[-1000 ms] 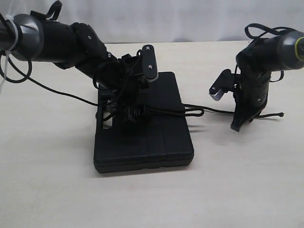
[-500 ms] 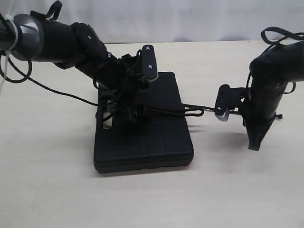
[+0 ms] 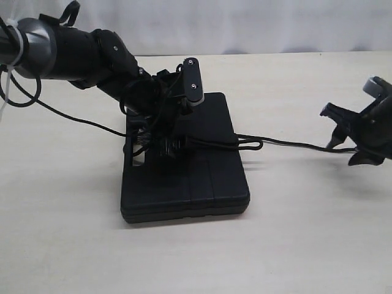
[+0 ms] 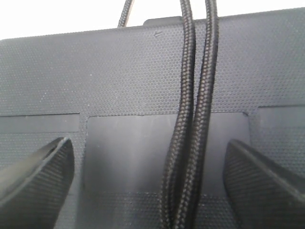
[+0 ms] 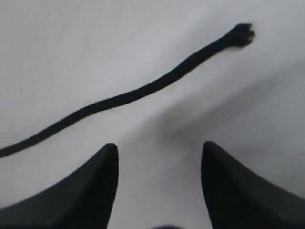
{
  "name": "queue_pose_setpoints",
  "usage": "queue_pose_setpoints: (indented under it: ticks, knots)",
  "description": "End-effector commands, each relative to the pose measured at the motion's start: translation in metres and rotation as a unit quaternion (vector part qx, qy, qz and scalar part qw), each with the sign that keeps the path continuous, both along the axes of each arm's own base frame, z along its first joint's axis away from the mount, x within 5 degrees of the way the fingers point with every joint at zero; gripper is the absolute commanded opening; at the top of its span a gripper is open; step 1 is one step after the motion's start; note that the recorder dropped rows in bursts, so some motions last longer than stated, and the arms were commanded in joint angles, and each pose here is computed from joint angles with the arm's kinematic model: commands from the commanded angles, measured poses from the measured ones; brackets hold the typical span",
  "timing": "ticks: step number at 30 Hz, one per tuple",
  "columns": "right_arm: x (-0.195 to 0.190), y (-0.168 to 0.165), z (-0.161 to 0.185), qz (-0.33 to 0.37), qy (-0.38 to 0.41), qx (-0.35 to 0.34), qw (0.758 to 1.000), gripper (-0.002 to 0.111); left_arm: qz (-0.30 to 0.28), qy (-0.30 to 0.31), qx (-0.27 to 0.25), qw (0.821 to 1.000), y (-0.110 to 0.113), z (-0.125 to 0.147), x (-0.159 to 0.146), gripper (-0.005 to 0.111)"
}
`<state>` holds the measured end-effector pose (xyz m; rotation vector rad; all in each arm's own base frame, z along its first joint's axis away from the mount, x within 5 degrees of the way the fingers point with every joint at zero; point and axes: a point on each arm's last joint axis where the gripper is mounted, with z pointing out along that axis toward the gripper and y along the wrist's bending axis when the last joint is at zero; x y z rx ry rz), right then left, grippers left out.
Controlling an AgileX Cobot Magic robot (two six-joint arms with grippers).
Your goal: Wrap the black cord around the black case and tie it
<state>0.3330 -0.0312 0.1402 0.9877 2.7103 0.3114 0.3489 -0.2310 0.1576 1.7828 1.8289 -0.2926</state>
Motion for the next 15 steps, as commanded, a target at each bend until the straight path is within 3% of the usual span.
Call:
queue_pose_setpoints:
  ticks: [1,4,8,11,15]
  knots:
    - [-0.002,0.0,-0.014,-0.112,-0.084,0.015,0.99,0.052,-0.001,-0.004,0.002,1.0,-0.001,-0.001,0.0,0.079]
    - [-0.012,-0.004,-0.027,-0.188,-0.105,0.017,0.977,0.051,-0.001,-0.004,0.002,1.0,-0.001,-0.001,0.0,0.079]
    - [-0.008,-0.009,-0.034,-0.202,-0.126,-0.003,0.971,0.051,0.001,-0.006,0.002,1.0,-0.001,-0.001,0.001,0.079]
    - [0.005,-0.01,-0.039,-0.189,-0.12,-0.001,0.975,0.051,0.001,-0.006,0.002,1.0,-0.001,-0.001,0.001,0.079]
    - [0.025,-0.008,-0.053,-0.116,-0.083,-0.008,0.99,0.05,0.002,-0.003,0.002,1.0,-0.001,-0.001,0.001,0.079]
